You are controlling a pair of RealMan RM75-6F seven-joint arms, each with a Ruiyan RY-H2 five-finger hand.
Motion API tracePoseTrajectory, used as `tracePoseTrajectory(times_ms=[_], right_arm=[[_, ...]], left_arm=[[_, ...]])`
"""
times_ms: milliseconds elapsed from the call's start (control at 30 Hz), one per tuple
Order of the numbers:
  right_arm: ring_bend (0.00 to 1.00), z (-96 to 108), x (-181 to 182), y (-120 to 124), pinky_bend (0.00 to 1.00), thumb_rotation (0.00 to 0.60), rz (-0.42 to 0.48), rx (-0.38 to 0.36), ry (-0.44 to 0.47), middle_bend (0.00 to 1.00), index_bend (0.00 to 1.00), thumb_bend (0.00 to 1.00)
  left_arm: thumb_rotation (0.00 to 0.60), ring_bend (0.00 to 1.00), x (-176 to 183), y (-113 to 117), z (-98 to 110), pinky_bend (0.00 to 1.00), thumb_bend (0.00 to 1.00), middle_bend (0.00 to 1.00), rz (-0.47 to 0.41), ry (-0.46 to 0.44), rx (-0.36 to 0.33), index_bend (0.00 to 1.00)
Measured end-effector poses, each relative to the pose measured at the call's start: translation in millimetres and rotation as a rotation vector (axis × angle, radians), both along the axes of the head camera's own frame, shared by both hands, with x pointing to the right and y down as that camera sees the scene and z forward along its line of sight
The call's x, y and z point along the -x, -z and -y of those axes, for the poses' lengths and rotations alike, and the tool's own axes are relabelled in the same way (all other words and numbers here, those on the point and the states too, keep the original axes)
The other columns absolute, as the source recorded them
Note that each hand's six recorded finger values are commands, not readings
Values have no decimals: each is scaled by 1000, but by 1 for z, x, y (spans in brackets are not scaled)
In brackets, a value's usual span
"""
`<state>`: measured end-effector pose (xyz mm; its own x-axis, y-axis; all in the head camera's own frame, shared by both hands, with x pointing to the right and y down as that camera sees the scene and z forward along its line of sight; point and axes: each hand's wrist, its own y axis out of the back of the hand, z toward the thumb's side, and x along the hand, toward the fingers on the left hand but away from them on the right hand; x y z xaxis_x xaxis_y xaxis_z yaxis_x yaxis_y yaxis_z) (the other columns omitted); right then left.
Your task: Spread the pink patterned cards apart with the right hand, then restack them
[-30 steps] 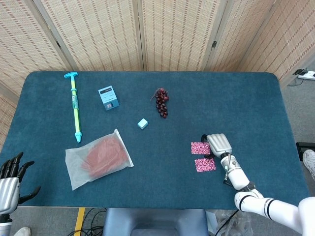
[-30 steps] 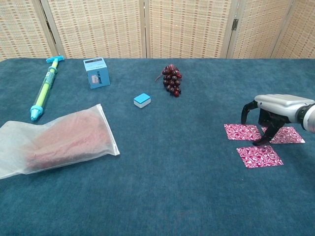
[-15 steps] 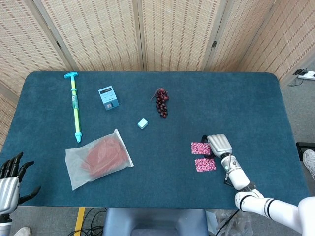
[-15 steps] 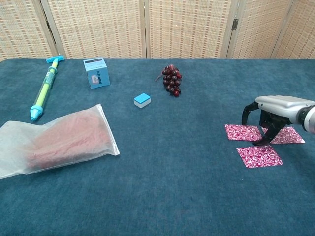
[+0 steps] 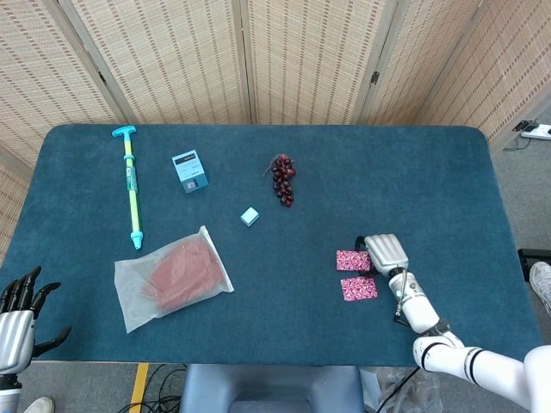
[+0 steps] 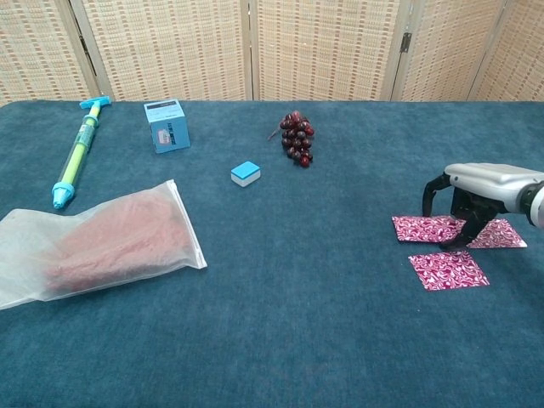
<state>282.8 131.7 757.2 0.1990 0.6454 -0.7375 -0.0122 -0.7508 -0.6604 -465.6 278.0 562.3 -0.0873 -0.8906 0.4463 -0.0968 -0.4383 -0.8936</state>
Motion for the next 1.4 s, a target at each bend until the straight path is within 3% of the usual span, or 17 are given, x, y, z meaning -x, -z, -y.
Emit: tracePoseTrajectory(times_ms=[267, 600, 1067, 1400], right_arm=[[1000, -5, 1, 20, 1000, 600, 44, -24, 22, 1000, 405, 343], [1000, -39, -9, 41, 1000, 600, 80, -12, 85, 1000, 405, 330], [1000, -56, -12, 26, 1000, 600, 66, 6, 93, 1000, 405, 264], [1000, -62, -14, 28, 1000, 600, 68, 8, 98, 1000, 405, 259]], left_arm=[[600, 22, -1, 1, 1, 90, 230, 29, 0, -2, -3, 250], [600, 22, -6, 1, 3, 89, 231, 29, -9, -12, -3, 250], [600, 22, -5, 2, 1, 90, 230, 29, -8, -9, 3, 253], [600, 22, -7, -1, 0, 90, 231, 29, -12, -12, 16, 256]])
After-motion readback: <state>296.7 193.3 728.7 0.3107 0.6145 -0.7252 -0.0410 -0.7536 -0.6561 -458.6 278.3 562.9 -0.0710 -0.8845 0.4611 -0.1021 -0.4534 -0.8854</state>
